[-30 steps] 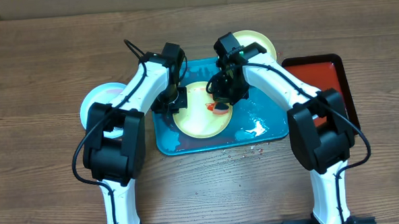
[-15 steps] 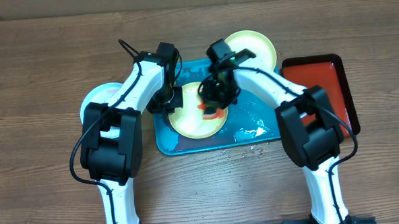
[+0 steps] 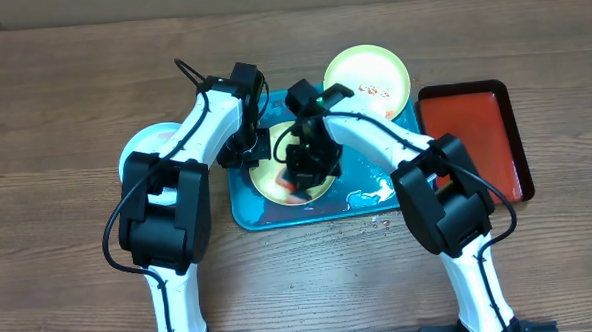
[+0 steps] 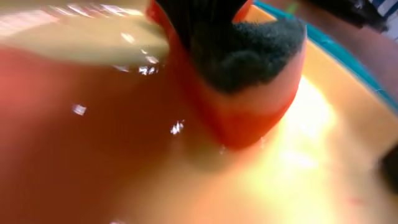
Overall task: Clean dirty plates on tray and stack at the side
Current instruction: 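Scrub the yellow plate with the sponge while the left gripper holds it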
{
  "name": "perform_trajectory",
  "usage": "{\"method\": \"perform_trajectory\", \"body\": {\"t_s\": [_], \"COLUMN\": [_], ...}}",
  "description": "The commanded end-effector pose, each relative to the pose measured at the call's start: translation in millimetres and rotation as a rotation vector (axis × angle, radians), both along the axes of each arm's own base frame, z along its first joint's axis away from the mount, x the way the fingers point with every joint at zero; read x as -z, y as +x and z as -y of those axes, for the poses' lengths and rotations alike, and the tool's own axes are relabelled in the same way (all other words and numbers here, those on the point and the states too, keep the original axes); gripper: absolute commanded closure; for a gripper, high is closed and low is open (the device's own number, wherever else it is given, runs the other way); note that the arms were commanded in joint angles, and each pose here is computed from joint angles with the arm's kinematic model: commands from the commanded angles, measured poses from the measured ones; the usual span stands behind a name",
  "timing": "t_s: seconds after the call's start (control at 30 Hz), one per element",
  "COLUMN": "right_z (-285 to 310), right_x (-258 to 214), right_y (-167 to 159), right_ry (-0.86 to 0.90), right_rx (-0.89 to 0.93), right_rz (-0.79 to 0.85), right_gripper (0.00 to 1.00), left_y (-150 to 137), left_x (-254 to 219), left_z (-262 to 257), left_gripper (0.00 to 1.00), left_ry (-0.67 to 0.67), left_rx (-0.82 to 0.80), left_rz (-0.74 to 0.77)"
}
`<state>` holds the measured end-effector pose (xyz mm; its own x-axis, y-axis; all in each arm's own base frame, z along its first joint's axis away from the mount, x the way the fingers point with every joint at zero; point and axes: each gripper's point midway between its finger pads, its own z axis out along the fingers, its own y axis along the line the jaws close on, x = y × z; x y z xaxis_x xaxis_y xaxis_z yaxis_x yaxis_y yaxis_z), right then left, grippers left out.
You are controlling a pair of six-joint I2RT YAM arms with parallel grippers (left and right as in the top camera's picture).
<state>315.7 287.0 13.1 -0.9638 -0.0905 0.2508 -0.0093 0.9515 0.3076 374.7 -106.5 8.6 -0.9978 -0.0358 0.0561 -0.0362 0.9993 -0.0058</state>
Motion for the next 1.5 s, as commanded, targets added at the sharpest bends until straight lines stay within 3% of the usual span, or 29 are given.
{"method": "perform_trajectory", "body": {"t_s": [0.0,0.2,0.43,0.67,0.93,1.07,1.47], "right_z": [48,60,12,-59,-80,-64,53], "right_x": [9,6,12,7,-10,-6,16], "right_y": [32,63,87,61,24,13,40], "right_ry": [-0.243,-0.340,-0.146,0.249,0.396,0.346,-0.243], "right_rx": [0.012,0.048,0.084,0.045,-0.032,-0.061,-0.042], "right_rz": [0.117,0.266,0.356,0.167,0.020,-0.016,0.101], "right_gripper": [0.96,0.96,0.96,0.96,0.96,0.96,0.96], "left_y": [-3,-3,-3,0,1,3,5], "left_x": [15,15,15,15,15,13,10], "left_z": [-9,-9,-9,2,5,10,3], "left_gripper": [0.96,0.96,0.96,0.96,0.96,0.96,0.96], "left_ry": [0.036,0.035,0.033,-0.028,-0.060,-0.134,-0.235], "left_rx": [0.006,0.007,0.022,0.029,0.021,-0.003,-0.035], "left_rz": [-0.019,-0.019,-0.019,-0.011,-0.011,-0.019,-0.033]}}
